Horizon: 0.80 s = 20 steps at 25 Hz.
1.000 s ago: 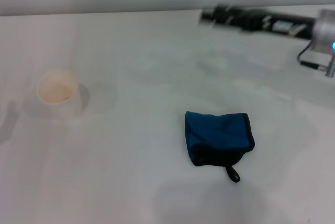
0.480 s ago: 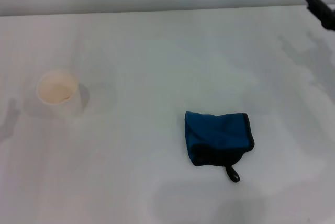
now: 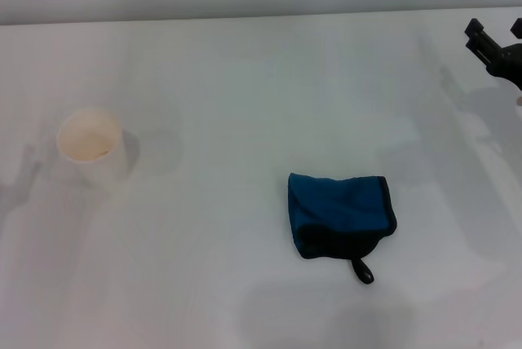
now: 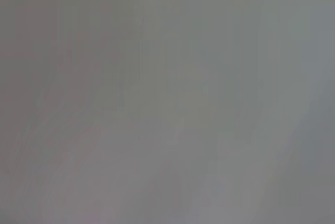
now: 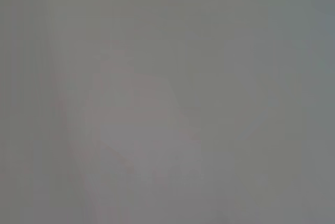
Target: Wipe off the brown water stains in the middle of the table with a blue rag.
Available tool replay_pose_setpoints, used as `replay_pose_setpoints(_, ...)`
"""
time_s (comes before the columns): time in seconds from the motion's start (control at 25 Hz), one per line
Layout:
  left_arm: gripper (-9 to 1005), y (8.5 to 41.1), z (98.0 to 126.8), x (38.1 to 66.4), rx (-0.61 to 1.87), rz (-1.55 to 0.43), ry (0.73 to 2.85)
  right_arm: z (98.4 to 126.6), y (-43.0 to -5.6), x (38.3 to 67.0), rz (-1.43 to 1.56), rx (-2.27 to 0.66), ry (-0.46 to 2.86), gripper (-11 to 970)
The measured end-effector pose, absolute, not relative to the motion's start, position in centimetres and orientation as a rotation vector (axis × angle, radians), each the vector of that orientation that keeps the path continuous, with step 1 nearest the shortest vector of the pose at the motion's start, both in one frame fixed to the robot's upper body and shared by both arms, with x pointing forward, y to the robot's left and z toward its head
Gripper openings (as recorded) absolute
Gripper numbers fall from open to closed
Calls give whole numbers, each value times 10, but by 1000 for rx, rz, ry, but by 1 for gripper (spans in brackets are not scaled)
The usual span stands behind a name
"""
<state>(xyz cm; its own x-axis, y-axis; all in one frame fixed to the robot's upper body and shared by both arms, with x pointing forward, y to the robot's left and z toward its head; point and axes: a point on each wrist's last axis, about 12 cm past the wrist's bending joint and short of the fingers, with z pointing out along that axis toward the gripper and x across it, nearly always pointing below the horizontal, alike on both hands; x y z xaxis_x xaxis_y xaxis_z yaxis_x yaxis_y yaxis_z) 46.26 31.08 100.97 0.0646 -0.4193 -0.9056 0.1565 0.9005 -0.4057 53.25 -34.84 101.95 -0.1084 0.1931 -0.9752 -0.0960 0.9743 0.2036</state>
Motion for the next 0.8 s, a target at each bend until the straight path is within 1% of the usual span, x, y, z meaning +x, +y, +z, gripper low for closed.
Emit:
replay_pose_setpoints(0.16, 876, 311, 1009, 467, -230, -436, 1457, 1018, -352, 534, 230, 114, 1676, 871)
replay_pose_setpoints(0.44, 876, 306, 1010, 477, -210, -446, 1476, 1018, -357, 544, 196, 176, 1712, 871)
replay_pose_setpoints(0.64, 876, 303, 1012, 498, -216, -434, 1515, 1020, -357, 550, 190, 180, 1717, 871)
replay_pose_setpoints(0.8, 876, 306, 1018, 513, -237, -403, 1502, 1023, -358, 555, 182, 212, 1707, 871)
